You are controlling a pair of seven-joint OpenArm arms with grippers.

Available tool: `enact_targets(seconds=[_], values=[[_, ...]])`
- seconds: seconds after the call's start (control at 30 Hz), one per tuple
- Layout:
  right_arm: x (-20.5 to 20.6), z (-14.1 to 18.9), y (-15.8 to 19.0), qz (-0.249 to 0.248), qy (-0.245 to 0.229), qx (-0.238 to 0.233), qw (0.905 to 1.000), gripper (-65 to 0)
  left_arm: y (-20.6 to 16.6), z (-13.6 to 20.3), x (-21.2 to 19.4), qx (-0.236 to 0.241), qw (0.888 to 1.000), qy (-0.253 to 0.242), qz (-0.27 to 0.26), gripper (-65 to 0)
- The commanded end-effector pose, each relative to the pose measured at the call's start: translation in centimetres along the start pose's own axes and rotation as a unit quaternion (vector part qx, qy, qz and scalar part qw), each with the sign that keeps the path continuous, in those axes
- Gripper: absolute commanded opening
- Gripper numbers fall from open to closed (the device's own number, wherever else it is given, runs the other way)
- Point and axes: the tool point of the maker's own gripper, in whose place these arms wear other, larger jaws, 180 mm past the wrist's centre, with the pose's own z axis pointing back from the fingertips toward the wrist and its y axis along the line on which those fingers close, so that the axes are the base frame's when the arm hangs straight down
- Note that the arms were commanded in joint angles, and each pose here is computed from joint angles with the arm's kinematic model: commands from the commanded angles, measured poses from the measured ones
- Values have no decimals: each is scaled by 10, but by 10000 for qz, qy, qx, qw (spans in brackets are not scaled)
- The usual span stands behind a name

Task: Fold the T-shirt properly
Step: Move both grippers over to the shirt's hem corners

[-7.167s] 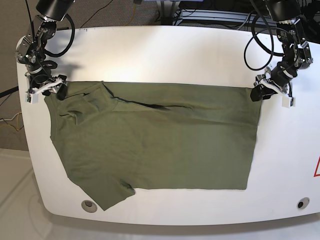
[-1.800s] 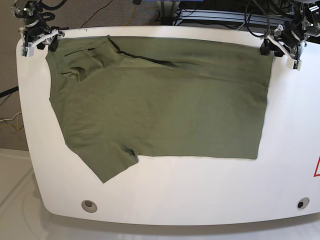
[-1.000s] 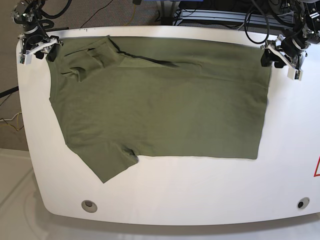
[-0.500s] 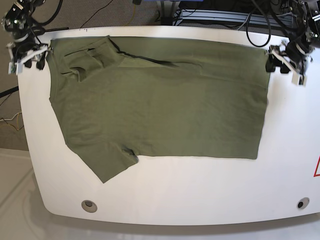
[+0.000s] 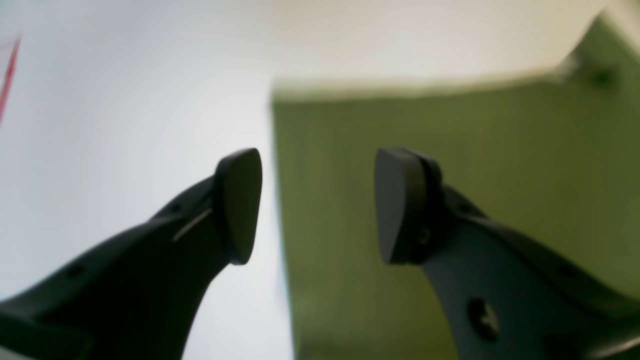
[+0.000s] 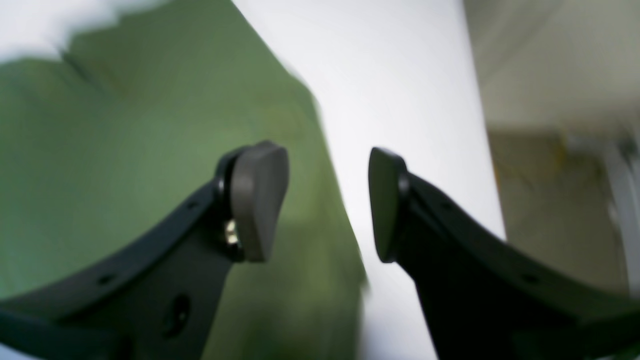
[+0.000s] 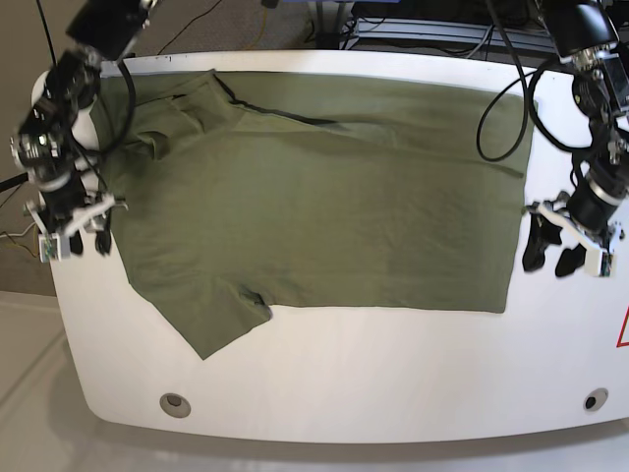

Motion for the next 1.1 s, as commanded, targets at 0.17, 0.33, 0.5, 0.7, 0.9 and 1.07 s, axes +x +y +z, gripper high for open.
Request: enact_targets(seconds=[0.17,0.33,0.5,0.7,0.9,1.07], values=[[11,-52,-7,-96,130,-19,9999,-366,35,-32,13,320,9995,-1,-19,-302],[6,-77,1,-372,238,190,9988,-367,52,-52,3,491,9985,207,113,-303],[-6,-97,14,-443,447,419,9971,-368,68,-70,-9,630,9967,455,242,-304],[-17,-116,16,-631,678,512,9944,-371,82,-91,-26,582,9933,647,759,-310],[-25,-129,10,-791,885,501,9917,-372,87,-104,-36,459,9898,727,1133,-315],[-40,-133,9,-901,1132,573,9878,-373,87,-104,-39,439,9893,748,1175,-313]])
